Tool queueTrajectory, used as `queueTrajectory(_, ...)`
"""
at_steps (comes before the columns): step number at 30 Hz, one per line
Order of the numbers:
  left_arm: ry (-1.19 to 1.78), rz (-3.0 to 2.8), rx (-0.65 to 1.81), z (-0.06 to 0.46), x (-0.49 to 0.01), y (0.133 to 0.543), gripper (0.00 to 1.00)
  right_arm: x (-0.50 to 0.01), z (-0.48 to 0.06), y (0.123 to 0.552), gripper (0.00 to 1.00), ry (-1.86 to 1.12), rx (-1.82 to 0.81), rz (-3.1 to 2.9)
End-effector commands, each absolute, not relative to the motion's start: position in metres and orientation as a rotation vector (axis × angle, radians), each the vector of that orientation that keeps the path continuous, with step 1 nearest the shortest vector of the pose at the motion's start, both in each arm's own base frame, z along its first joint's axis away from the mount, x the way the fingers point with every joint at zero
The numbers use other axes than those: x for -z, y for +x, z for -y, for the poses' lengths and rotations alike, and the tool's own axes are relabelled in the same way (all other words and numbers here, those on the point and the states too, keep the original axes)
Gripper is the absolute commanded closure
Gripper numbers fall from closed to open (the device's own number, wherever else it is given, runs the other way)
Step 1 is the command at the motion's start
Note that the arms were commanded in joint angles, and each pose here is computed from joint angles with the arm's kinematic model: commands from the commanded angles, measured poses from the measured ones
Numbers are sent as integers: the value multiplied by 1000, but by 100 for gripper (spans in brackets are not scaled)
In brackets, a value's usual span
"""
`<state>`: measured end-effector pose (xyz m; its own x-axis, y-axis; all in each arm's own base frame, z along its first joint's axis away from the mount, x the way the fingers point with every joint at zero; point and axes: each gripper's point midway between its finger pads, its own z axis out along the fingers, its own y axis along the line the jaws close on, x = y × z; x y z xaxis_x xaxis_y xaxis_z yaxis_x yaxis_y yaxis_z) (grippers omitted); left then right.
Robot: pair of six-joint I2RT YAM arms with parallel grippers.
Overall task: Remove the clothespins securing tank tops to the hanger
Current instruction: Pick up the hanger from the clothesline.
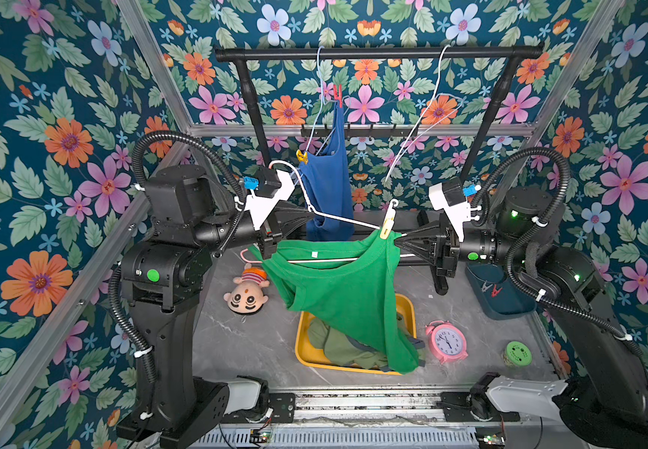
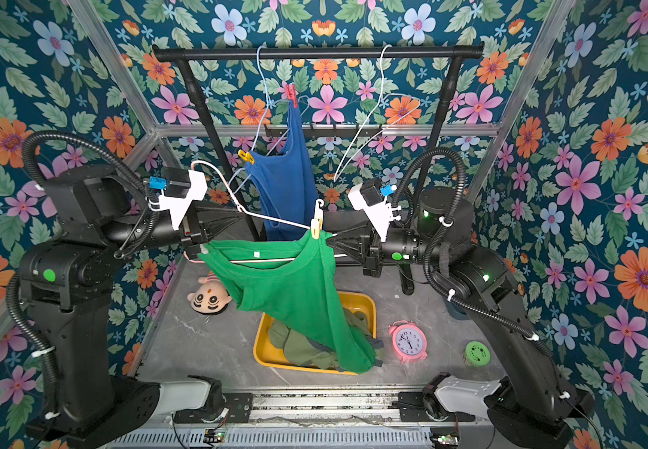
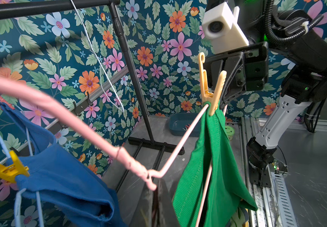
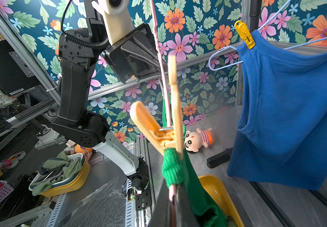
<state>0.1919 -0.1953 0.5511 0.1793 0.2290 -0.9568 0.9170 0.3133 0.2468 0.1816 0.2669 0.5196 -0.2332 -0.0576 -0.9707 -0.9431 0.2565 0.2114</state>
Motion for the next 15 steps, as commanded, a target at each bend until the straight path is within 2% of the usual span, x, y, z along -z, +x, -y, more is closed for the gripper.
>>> queueTrajectory(1,1230,-1275,788,201,-554,174,100,-538,-267,195,95,-900,-1096,-1482)
queueTrajectory(3,1228,-1273,778,200,-555,173,100,-539,-262,201,72,-864,-1070,-1496)
queueTrajectory(5,1230,-1279,776,200,-553,172,100,-540,-255,206,57,-831,-1036,-1503)
queueTrajectory(8,1235,-1287,773,199,-549,171,100,-545,-242,211,41,-792,-999,-1502)
queueTrajectory(15,1255,-1310,782,198,-537,167,100,-558,-209,215,32,-748,-1007,-1490)
